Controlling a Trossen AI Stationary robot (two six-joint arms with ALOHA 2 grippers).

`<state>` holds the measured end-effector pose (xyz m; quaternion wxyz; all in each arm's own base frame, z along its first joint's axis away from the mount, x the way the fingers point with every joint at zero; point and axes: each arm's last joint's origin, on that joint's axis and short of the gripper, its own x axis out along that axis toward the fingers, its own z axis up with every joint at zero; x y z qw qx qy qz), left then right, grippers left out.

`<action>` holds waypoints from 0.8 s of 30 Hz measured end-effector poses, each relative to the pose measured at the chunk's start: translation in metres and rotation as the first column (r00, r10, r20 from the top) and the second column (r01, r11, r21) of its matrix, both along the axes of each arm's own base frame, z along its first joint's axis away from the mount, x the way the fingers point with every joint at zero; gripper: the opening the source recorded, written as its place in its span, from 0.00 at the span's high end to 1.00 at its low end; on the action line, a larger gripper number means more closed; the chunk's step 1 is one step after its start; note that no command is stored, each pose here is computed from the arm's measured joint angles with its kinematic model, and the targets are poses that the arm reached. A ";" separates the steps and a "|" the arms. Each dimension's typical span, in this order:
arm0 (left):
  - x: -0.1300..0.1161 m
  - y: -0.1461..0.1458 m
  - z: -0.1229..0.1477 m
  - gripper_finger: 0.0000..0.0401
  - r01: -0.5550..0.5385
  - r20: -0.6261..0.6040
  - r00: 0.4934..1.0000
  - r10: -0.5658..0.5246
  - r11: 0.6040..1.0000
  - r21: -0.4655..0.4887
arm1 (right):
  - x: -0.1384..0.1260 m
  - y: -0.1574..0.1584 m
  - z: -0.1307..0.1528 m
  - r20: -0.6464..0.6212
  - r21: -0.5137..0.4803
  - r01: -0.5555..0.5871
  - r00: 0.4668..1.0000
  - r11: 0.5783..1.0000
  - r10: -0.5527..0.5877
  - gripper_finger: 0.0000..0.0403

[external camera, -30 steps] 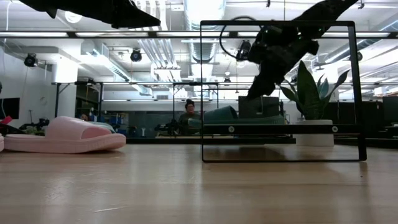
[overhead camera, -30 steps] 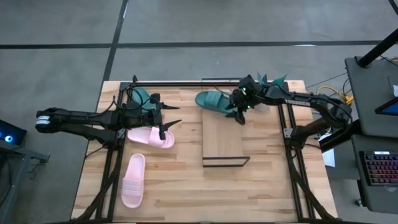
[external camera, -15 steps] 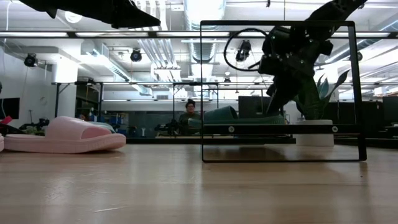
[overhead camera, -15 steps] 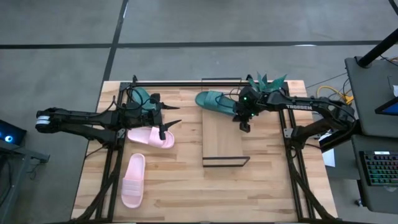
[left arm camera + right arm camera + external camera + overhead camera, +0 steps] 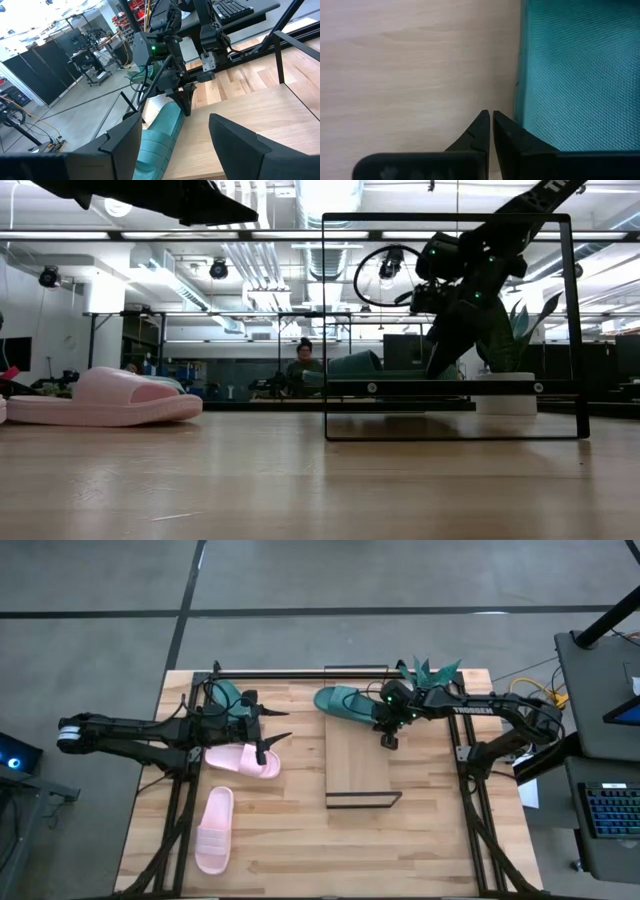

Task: Pick and place slides into the shelf
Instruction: Put the right blue slide on the shelf

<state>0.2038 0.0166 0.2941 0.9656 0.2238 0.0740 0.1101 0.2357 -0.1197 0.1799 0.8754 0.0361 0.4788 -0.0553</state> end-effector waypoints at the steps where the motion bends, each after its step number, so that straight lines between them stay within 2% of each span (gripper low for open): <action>1: 0.000 0.000 0.000 0.46 0.000 0.000 1.000 0.000 1.000 0.000 | 0.000 0.000 0.000 -0.006 -0.014 0.004 1.000 1.000 -0.004 0.97; 5: 0.000 0.000 0.000 0.46 0.000 0.000 1.000 0.000 1.000 0.000 | -0.001 -0.002 0.000 -0.033 -0.068 0.029 0.999 0.997 -0.031 0.97; 24: 0.000 0.000 0.000 0.46 0.000 0.000 1.000 0.000 1.000 0.000 | -0.006 -0.019 0.002 -0.007 -0.113 0.107 0.994 0.988 -0.109 0.97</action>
